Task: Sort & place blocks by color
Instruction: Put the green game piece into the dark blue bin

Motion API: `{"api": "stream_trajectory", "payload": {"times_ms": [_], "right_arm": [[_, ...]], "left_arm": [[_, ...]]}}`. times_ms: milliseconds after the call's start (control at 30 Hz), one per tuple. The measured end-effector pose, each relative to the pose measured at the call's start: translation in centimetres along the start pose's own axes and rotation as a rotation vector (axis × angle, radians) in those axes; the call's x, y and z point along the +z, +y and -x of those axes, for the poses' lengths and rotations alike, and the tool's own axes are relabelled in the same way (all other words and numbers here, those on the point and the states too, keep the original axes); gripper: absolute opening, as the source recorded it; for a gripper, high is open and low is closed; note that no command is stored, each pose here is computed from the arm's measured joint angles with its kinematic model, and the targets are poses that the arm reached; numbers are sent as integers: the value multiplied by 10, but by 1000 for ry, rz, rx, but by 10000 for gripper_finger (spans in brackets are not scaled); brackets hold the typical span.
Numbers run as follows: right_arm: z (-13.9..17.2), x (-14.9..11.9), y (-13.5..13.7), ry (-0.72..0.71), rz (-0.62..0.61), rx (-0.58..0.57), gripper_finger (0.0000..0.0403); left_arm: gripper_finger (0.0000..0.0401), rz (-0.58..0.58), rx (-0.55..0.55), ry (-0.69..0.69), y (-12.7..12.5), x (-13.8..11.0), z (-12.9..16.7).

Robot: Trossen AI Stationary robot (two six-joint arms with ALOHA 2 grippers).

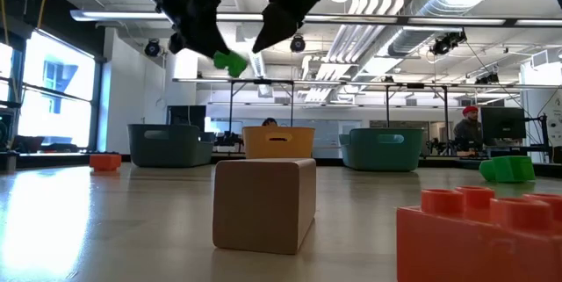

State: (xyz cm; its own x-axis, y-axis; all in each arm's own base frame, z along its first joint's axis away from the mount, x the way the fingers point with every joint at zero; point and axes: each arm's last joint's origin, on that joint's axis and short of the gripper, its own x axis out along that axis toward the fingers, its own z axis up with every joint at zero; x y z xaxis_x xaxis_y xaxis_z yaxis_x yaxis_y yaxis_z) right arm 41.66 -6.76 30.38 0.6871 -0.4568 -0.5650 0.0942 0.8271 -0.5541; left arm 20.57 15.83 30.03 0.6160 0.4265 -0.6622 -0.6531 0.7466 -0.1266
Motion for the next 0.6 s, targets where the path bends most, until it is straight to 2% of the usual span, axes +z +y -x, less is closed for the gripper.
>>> {"api": "stream_trajectory", "payload": {"times_ms": [133,233,433,600], "right_arm": [[2,-5,6,59,-64,39,191],[3,-9,12,95,-101,104,193],[5,-11,20,101,-297,331,194],[5,-11,22,126,-443,369,194]], "left_arm": [[110,-52,175,60,6,-7,1],[110,-77,266,102,9,-11,2],[110,-59,320,154,19,-15,-1],[110,-42,348,230,32,-22,-16]]}}
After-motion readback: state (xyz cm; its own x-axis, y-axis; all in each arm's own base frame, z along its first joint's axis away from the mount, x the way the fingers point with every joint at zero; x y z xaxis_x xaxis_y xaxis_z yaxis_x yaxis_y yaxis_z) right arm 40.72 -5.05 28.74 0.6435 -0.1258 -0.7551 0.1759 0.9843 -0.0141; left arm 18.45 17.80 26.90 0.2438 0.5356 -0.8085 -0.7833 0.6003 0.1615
